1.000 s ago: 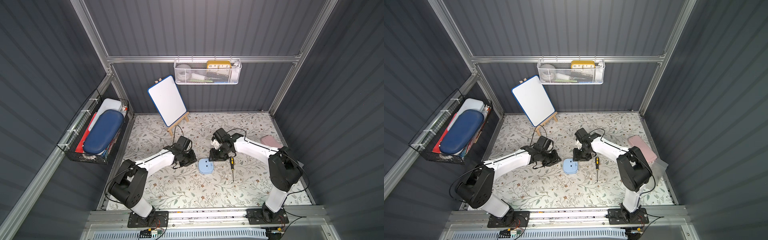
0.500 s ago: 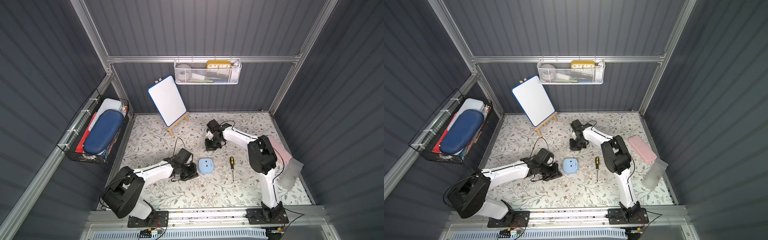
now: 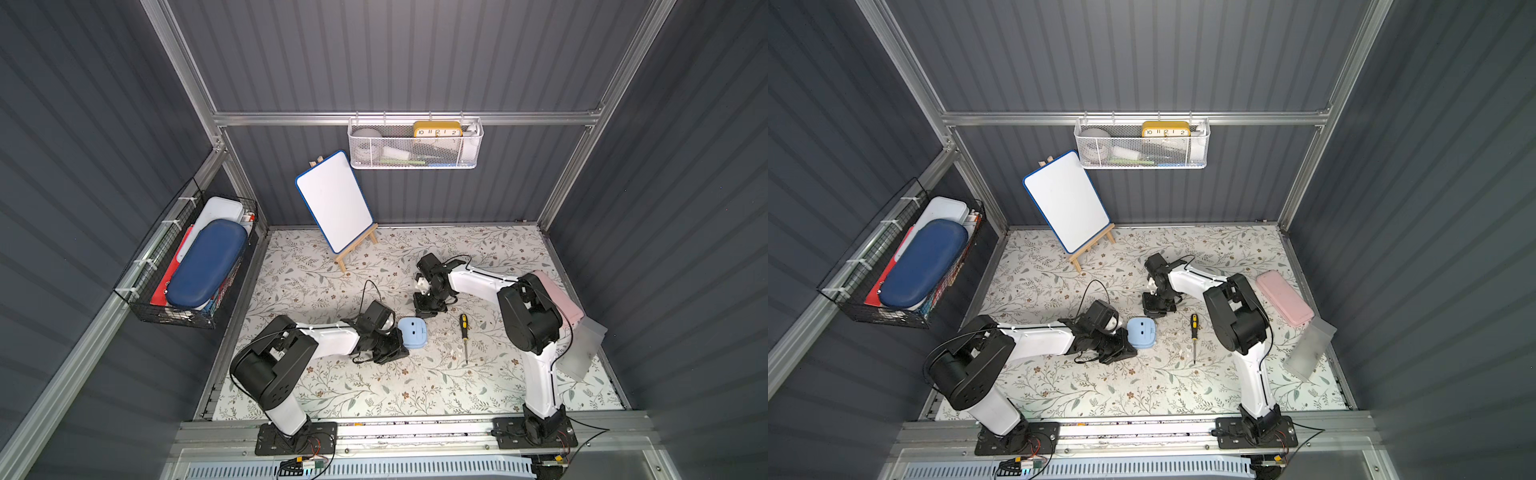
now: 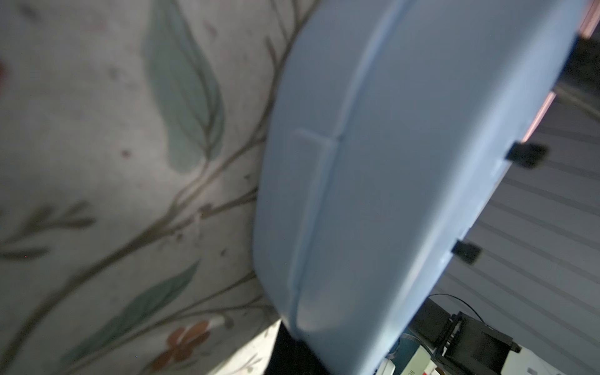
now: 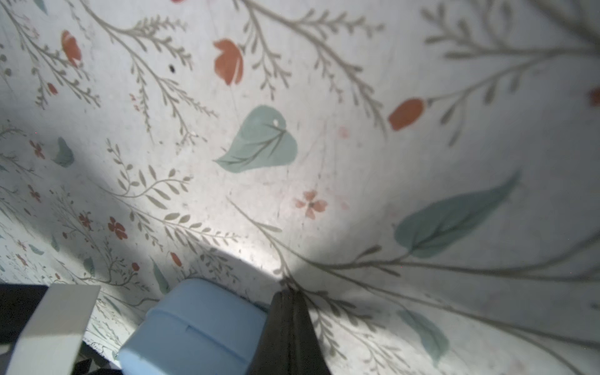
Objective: Remove the battery from the alarm
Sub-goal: Adjust the alarm at the center of the board.
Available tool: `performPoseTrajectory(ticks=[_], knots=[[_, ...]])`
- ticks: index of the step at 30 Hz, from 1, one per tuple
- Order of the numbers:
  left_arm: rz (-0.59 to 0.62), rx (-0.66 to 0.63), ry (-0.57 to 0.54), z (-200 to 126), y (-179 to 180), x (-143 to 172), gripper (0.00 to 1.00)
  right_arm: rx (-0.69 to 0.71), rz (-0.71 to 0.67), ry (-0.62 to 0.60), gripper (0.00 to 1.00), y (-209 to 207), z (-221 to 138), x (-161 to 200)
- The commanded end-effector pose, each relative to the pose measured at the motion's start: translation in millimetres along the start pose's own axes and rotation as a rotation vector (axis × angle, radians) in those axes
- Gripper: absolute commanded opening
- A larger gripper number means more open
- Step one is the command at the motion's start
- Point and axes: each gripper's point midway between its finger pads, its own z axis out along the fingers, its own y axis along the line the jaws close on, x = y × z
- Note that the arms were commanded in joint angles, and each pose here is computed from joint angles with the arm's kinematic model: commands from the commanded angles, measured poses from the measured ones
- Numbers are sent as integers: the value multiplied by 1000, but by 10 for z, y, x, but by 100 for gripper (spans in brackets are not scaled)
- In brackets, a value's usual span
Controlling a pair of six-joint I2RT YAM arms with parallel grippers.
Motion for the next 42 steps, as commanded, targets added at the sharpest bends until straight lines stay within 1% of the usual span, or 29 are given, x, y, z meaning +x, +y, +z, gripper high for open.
performPoseTrajectory(ticks=[1, 5, 8, 10, 12, 13, 17, 18, 19, 20, 22, 23, 25, 26, 27, 28, 30, 31, 32, 36, 38, 40, 42], knots=[[-22, -29, -8, 58, 71, -39, 0, 48, 22, 79, 0, -122, 100, 326], [-23, -45, 0, 65, 91, -36, 0, 60, 22, 90, 0, -127, 51, 463], [-14, -51, -34, 34, 62, -101, 0, 93, 19, 83, 0, -166, 13, 517], [-9, -63, -24, 7, 73, -70, 0, 107, 22, 84, 0, -189, -12, 544], [-4, -77, -39, -31, 75, -85, 0, 124, 27, 92, 0, -213, -34, 589], [2, -85, -50, -51, 78, -97, 0, 164, 23, 78, 0, -282, -51, 589], [-14, -140, -87, -139, 138, -134, 0, 191, 8, 49, 0, -303, -170, 602], [-28, -165, -101, -179, 178, -148, 0, 193, 2, 39, 2, -281, -217, 600], [-33, -185, -120, -235, 202, -180, 0, 196, -7, 30, 7, -252, -269, 605], [-31, -204, -141, -293, 222, -220, 0, 211, -19, 20, 15, -245, -324, 610], [-17, -213, -187, -450, 202, -304, 0, 271, -57, -19, 40, -280, -451, 596], [-2, -209, -204, -508, 168, -318, 0, 275, -79, -38, 48, -278, -495, 590], [35, -197, -247, -650, 60, -350, 9, 239, -117, -78, 61, -201, -566, 547], [50, -194, -268, -712, 21, -368, 15, 191, -144, -83, 66, -99, -578, 540], [58, -198, -286, -779, -6, -374, 22, 157, -164, -88, 76, -6, -588, 522], [73, -196, -304, -841, -51, -390, 27, 122, -193, -75, 82, 105, -581, 535], [84, -204, -327, -930, -87, -404, 34, 94, -241, -47, 86, 267, -530, 561], [88, -204, -337, -968, -103, -407, 35, 111, -256, -30, 87, 304, -510, 577], [91, -204, -340, -987, -110, -400, 36, 125, -259, -30, 88, 319, -488, 573], [73, -220, -351, -1051, -39, -351, 37, 105, -306, -6, 91, 486, -373, 649], [70, -215, -357, -1071, -17, -332, 37, 138, -326, -13, 92, 492, -337, 647], [64, -210, -359, -1087, -5, -320, 37, 160, -320, 6, 93, 464, -299, 657], [69, -204, -361, -1102, -15, -310, 37, 154, -333, 18, 94, 485, -263, 694]])
